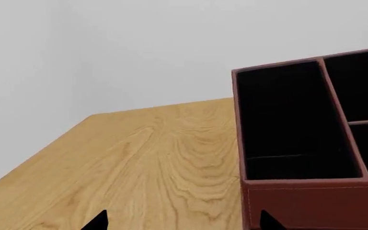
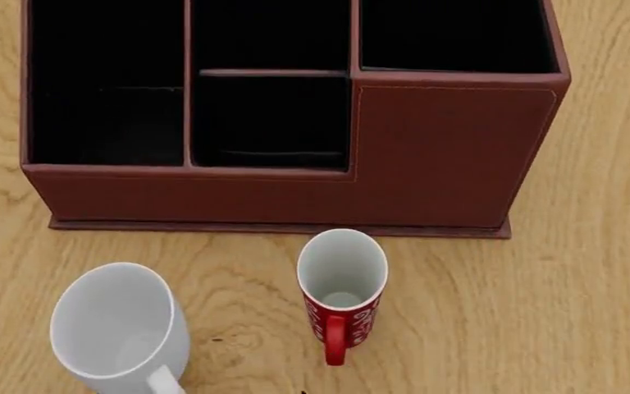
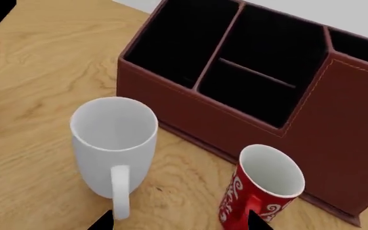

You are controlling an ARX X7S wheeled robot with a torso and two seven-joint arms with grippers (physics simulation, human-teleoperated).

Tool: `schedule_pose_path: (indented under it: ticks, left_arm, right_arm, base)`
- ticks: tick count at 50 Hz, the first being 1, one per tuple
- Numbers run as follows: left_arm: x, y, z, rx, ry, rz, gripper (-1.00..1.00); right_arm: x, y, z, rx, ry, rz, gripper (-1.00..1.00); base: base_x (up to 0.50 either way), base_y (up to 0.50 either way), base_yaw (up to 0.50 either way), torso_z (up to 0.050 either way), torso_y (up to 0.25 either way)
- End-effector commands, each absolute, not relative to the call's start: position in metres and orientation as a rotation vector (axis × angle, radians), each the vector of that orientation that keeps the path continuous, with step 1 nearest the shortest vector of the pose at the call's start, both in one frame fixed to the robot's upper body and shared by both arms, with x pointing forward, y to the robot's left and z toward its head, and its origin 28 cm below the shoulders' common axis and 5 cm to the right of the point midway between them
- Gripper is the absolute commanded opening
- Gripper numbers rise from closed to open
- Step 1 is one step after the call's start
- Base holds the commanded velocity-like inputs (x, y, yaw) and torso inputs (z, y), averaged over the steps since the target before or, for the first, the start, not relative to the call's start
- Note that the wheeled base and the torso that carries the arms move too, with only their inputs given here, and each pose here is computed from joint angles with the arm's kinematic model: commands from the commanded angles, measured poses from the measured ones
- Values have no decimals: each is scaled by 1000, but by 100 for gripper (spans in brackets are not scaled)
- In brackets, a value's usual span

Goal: Pick up the white mug and place it to the right of the caddy.

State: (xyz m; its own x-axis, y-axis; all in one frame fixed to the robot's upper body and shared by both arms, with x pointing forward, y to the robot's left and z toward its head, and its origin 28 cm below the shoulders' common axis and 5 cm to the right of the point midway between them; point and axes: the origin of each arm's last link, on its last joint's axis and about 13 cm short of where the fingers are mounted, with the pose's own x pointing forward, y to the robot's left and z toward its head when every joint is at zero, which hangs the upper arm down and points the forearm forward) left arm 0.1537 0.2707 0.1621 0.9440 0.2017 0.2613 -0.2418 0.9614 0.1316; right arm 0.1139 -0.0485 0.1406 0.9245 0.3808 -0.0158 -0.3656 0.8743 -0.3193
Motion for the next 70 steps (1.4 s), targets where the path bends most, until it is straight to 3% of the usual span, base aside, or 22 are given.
schedule_pose_path:
  ticks: [1,41,70]
  left_arm:
    - [153,271,164,166,-256,229,100]
    - [152,271,163,172,-254,226,100]
    - [152,272,161,171,-251,228,100]
  right_arm:
    - [105,-35,139,-325,-15,487,100]
    - [148,-32,156,-281,49,567,100]
    - [181,-27,125,-273,166,582,100]
  base:
    - [0,0,0,0,0]
    - [0,0,0,0,0]
    - [0,0,0,0,0]
